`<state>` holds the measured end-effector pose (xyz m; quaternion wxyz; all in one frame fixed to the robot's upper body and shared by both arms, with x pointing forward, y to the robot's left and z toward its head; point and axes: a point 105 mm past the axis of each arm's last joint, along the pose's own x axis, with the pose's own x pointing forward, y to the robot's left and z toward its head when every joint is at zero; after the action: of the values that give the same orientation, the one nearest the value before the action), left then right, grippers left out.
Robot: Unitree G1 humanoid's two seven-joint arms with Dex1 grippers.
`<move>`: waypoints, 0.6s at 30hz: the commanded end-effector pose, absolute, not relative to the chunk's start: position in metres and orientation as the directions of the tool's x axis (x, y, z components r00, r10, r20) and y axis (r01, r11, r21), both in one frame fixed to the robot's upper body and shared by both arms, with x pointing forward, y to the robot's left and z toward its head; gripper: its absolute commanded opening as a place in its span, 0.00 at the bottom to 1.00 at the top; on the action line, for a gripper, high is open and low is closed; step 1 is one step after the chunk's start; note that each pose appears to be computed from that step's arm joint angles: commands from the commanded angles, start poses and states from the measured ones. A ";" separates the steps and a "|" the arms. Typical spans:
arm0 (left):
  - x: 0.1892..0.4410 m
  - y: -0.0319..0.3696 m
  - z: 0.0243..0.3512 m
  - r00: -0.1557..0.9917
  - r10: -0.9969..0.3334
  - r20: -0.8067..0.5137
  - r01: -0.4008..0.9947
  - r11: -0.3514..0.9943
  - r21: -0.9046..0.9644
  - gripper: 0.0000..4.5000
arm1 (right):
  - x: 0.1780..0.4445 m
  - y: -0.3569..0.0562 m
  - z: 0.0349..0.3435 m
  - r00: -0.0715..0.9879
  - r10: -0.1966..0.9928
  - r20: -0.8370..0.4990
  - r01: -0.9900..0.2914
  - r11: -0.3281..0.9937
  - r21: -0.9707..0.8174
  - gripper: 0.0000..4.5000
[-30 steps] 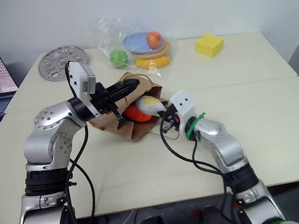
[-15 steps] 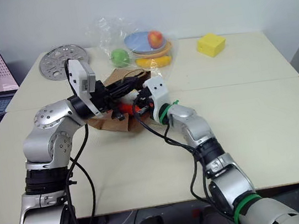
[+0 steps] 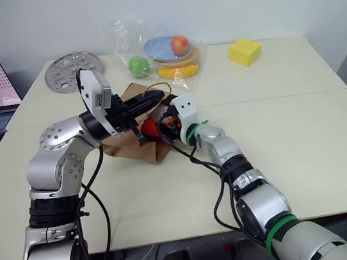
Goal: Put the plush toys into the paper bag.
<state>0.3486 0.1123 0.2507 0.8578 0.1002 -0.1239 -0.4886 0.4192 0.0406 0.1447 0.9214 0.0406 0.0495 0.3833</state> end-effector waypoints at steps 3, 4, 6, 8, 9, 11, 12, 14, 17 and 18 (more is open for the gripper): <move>0.345 0.109 0.262 0.469 -0.870 0.150 0.811 0.492 0.318 0.00 | 0.422 0.033 0.164 0.713 0.701 0.013 -0.701 0.712 0.038 0.99; 0.346 0.109 0.262 0.470 -0.870 0.149 0.810 0.493 0.317 0.00 | 0.421 0.031 0.164 0.711 0.703 0.016 -0.703 0.711 0.027 0.99; 0.347 0.110 0.262 0.476 -0.866 0.155 0.808 0.500 0.312 0.00 | 0.415 0.027 0.167 0.694 0.719 0.031 -0.720 0.694 0.001 0.99; 0.348 0.112 0.263 0.482 -0.861 0.161 0.805 0.508 0.308 0.00 | 0.406 0.024 0.171 0.673 0.738 0.045 -0.738 0.674 -0.019 0.99; 0.349 0.112 0.263 0.485 -0.859 0.162 0.803 0.511 0.307 0.00 | 0.401 0.020 0.173 0.665 0.745 0.052 -0.746 0.666 -0.020 0.99; 0.349 0.113 0.262 0.488 -0.858 0.161 0.801 0.514 0.307 0.00 | 0.393 0.014 0.174 0.659 0.750 0.055 -0.751 0.661 -0.016 0.99; 0.349 0.113 0.262 0.489 -0.858 0.161 0.801 0.514 0.307 0.00 | 0.391 0.012 0.174 0.660 0.750 0.053 -0.750 0.661 -0.016 0.99; 0.350 0.113 0.262 0.491 -0.856 0.161 0.799 0.517 0.307 0.00 | 0.383 0.002 0.174 0.659 0.751 0.049 -0.751 0.660 -0.020 0.99; 0.350 0.113 0.262 0.492 -0.856 0.162 0.800 0.517 0.304 0.00 | 0.370 -0.010 0.167 0.645 0.764 0.006 -0.763 0.644 -0.052 0.99; 0.350 0.112 0.262 0.491 -0.856 0.161 0.800 0.517 0.305 0.00 | 0.368 -0.012 0.163 0.640 0.768 -0.015 -0.767 0.638 -0.063 0.99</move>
<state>0.3529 0.1130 0.2489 0.8625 0.0892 -0.1212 -0.4832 0.3761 -0.0164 0.1512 0.9143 -0.0254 0.0110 0.4041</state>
